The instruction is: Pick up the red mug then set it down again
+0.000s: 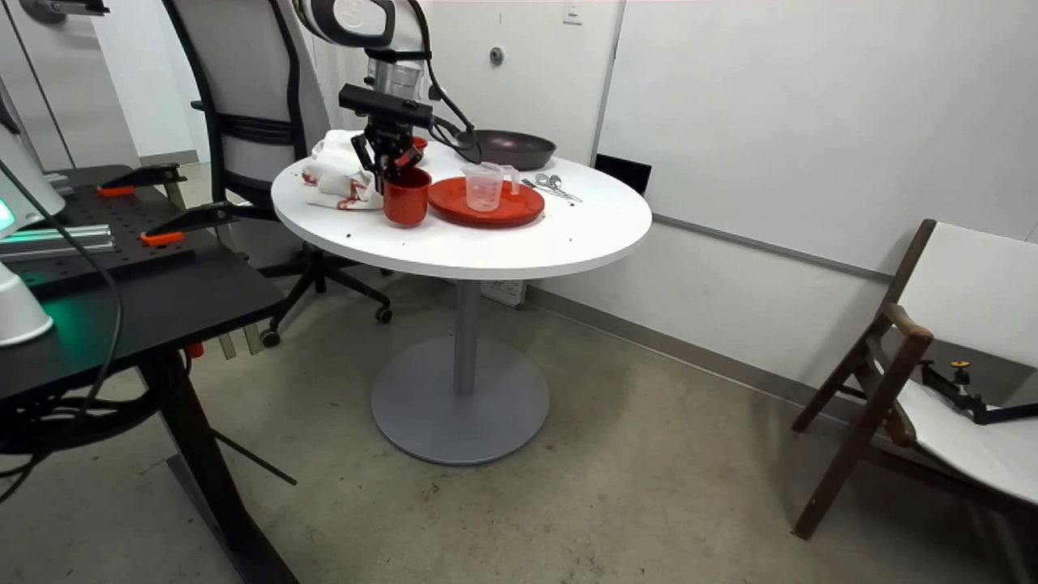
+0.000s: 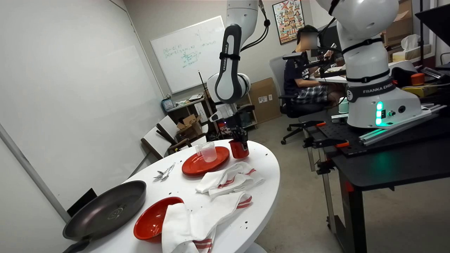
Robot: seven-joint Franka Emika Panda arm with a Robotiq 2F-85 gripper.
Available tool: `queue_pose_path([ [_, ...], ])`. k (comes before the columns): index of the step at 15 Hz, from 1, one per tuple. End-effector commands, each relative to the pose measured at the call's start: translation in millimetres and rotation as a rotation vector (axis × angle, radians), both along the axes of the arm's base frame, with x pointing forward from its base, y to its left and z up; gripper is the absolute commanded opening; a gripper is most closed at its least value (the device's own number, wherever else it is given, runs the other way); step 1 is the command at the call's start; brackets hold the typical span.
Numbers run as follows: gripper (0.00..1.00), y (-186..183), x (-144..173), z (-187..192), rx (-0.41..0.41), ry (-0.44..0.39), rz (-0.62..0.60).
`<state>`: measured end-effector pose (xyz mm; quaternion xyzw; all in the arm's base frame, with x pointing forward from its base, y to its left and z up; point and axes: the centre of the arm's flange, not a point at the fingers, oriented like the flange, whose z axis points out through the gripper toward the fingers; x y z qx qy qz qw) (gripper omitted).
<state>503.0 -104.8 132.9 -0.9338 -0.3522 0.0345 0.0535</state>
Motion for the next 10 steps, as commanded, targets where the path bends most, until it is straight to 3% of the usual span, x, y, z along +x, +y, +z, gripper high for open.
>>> queue_pose_path([
  [1,0.02,-4.3,13.0,-5.4,-0.042,-0.012,-0.003],
  [6,0.04,-3.5,18.1,-6.0,-0.066,-0.005,-0.017],
  [7,0.31,-3.8,18.7,-5.8,-0.068,-0.005,-0.024],
  [8,0.32,-4.1,19.3,-5.6,-0.070,-0.005,-0.030],
  [10,0.46,-4.8,20.0,-5.6,-0.075,-0.004,-0.040],
])
